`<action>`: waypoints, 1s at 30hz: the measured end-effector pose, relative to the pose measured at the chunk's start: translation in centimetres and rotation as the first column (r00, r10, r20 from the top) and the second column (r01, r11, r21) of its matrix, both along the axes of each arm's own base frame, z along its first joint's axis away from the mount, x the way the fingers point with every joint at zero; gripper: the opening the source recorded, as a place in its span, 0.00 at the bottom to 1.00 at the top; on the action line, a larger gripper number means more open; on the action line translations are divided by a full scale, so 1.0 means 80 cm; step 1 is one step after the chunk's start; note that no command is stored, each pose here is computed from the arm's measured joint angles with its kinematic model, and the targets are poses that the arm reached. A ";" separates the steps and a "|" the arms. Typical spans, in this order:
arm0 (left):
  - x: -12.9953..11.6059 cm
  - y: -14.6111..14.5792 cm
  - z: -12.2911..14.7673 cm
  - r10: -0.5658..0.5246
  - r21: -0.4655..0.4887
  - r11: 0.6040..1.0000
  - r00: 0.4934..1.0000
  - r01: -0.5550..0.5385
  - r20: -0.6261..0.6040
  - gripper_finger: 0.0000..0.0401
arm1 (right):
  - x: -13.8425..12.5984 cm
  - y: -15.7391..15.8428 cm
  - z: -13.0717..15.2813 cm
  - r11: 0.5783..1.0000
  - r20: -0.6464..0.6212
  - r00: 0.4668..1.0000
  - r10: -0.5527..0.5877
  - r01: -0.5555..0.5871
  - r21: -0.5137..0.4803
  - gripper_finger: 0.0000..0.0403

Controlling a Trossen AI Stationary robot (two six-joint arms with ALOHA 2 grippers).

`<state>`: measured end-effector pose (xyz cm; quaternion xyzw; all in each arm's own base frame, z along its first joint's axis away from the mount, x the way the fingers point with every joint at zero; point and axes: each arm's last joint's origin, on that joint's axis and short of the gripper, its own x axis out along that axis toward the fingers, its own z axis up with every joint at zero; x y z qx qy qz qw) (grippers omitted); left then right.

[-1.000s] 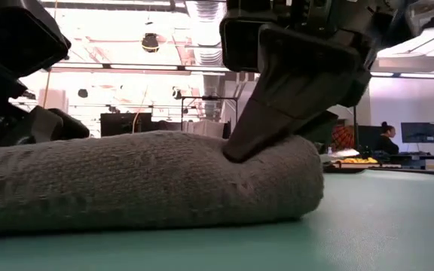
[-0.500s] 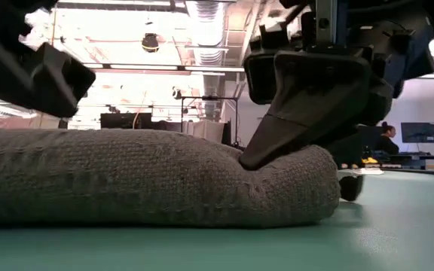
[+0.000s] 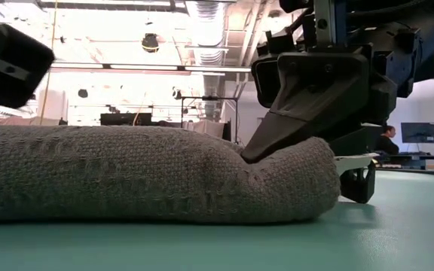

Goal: Roll towel into tight, uniform cylinder
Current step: Roll the gray towel

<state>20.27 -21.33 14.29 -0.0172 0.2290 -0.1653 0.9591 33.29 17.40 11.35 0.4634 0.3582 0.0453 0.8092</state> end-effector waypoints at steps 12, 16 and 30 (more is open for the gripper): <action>-0.020 -0.012 -0.004 0.072 -0.011 0.997 0.997 -0.072 -0.014 0.45 | 0.001 0.000 0.000 1.000 0.014 1.000 -0.018 0.018 0.000 0.10; -0.022 -0.018 -0.020 0.090 0.003 0.996 0.995 -0.090 -0.029 0.45 | 0.001 0.000 0.001 0.999 0.010 0.999 -0.032 0.032 0.009 0.10; -0.017 -0.006 -0.052 0.233 0.065 0.972 0.966 -0.226 -0.109 0.33 | 0.001 0.001 0.000 0.998 0.005 0.998 -0.064 0.063 0.026 0.10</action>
